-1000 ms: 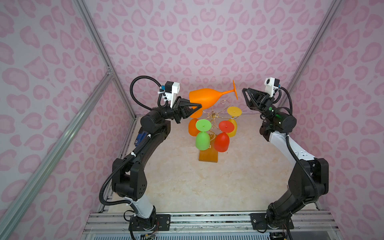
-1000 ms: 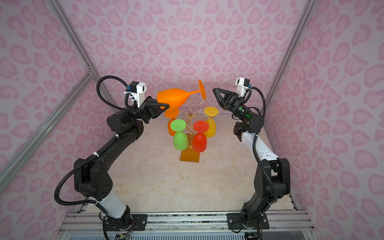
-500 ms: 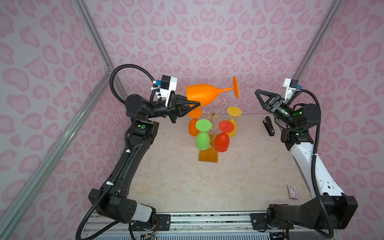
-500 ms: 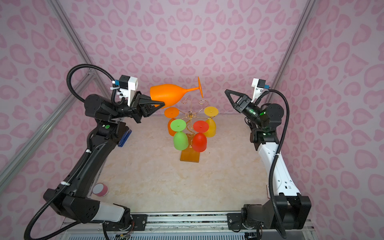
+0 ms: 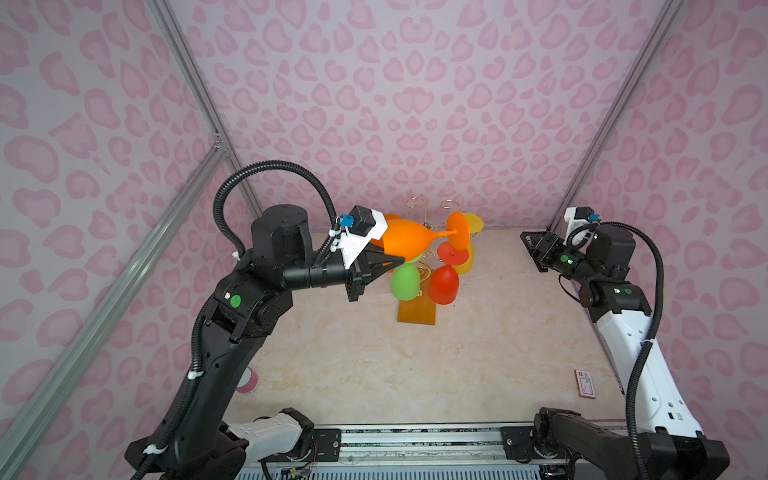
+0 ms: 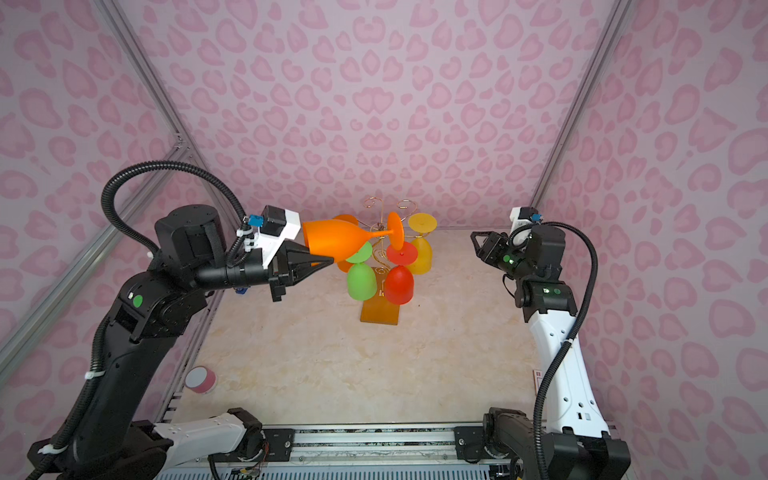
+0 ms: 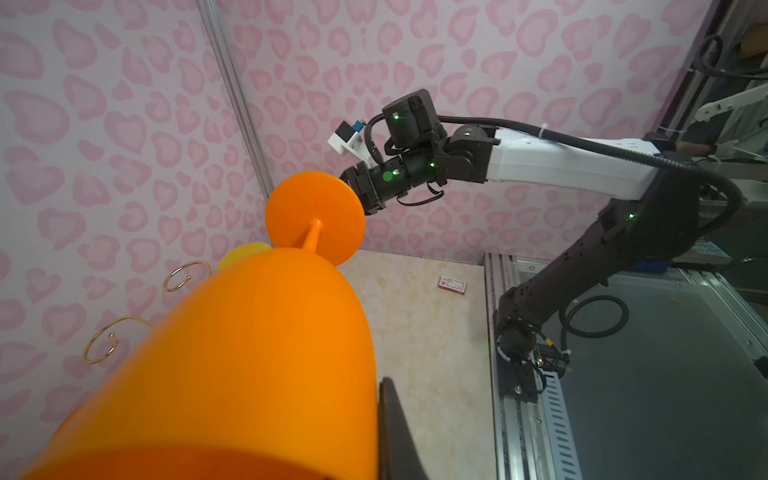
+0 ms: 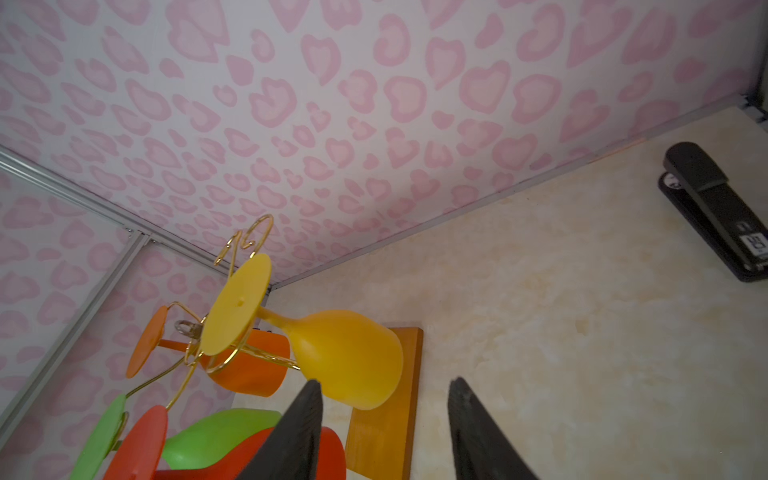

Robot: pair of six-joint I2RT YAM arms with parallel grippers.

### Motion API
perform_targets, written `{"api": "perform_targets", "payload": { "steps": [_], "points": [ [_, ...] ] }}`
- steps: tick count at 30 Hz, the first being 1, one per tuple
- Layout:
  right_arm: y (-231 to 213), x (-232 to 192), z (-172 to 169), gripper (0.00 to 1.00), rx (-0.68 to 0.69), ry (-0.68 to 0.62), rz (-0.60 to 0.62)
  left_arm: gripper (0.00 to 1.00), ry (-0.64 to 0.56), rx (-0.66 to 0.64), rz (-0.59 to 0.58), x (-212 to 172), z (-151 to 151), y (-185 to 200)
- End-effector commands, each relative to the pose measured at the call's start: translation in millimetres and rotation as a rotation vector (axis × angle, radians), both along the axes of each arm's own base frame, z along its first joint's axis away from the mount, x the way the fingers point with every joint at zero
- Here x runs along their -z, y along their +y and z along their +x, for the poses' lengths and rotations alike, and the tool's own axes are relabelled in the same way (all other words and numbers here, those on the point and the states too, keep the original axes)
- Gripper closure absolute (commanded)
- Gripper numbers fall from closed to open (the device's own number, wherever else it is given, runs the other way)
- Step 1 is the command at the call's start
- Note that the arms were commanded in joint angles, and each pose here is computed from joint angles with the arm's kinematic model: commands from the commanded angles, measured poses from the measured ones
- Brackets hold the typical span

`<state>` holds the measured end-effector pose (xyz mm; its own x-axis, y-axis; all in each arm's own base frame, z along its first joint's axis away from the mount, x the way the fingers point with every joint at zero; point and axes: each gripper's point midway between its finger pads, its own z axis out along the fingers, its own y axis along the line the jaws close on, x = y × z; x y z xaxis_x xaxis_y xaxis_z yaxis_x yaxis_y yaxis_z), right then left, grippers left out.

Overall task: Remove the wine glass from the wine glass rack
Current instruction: 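Open the right gripper and withdraw it while the left gripper holds the glass, then lower the orange glass to the table with the left gripper while the right arm moves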

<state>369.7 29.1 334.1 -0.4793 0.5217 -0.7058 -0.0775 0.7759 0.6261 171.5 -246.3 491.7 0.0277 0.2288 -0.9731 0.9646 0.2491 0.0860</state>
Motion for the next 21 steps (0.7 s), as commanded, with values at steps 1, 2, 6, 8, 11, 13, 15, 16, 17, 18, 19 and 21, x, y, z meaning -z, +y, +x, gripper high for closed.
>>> {"api": "perform_targets", "payload": {
  "steps": [1, 2, 6, 8, 11, 13, 15, 16, 17, 18, 19, 21],
  "points": [
    [-7.5, 12.8, -4.3, 0.51, 0.025, 0.024, -0.008, 0.99, 0.015, 0.01, 0.079, 20.7, -20.0, 8.1],
    [-9.5, 16.5, -5.4, 0.51, 0.031, 0.031, -0.006, 0.99, 0.028, 0.028, 0.086, 24.5, -28.0, 8.8],
    [-13.4, 29.8, -7.7, 0.51, 0.047, 0.058, 0.006, 0.99, 0.102, 0.035, 0.143, 46.9, -41.7, 6.1],
    [-13.8, 37.1, -7.9, 0.51, 0.052, 0.073, 0.01, 0.99, 0.148, 0.005, 0.207, 66.6, -40.2, 2.6],
    [-15.0, 45.7, -8.5, 0.51, 0.055, 0.091, 0.008, 0.99, 0.226, -0.036, 0.348, 110.3, -38.6, -2.0],
    [-15.9, 51.2, -8.6, 0.51, 0.057, 0.103, 0.004, 0.99, 0.278, -0.053, 0.415, 136.3, -38.2, -6.5],
    [-16.7, 57.1, -8.0, 0.51, 0.058, 0.116, 0.004, 0.99, 0.328, -0.063, 0.485, 162.5, -38.6, -11.4],
    [-16.7, 58.8, -7.4, 0.51, 0.058, 0.119, 0.006, 0.99, 0.34, -0.079, 0.52, 173.1, -37.4, -12.1],
    [-16.6, 61.3, -6.9, 0.51, 0.058, 0.124, 0.009, 0.99, 0.35, -0.095, 0.555, 183.5, -35.7, -12.7],
    [-16.2, 62.5, -6.4, 0.51, 0.057, 0.126, 0.014, 0.99, 0.36, -0.097, 0.579, 191.0, -35.9, -13.9],
    [-15.7, 64.1, -5.9, 0.51, 0.054, 0.127, 0.018, 0.99, 0.37, -0.094, 0.598, 197.6, -36.3, -15.5],
    [-14.8, 68.2, -5.4, 0.52, 0.049, 0.135, 0.024, 0.99, 0.39, -0.09, 0.637, 211.1, -36.8, -18.9]
  ]
}}
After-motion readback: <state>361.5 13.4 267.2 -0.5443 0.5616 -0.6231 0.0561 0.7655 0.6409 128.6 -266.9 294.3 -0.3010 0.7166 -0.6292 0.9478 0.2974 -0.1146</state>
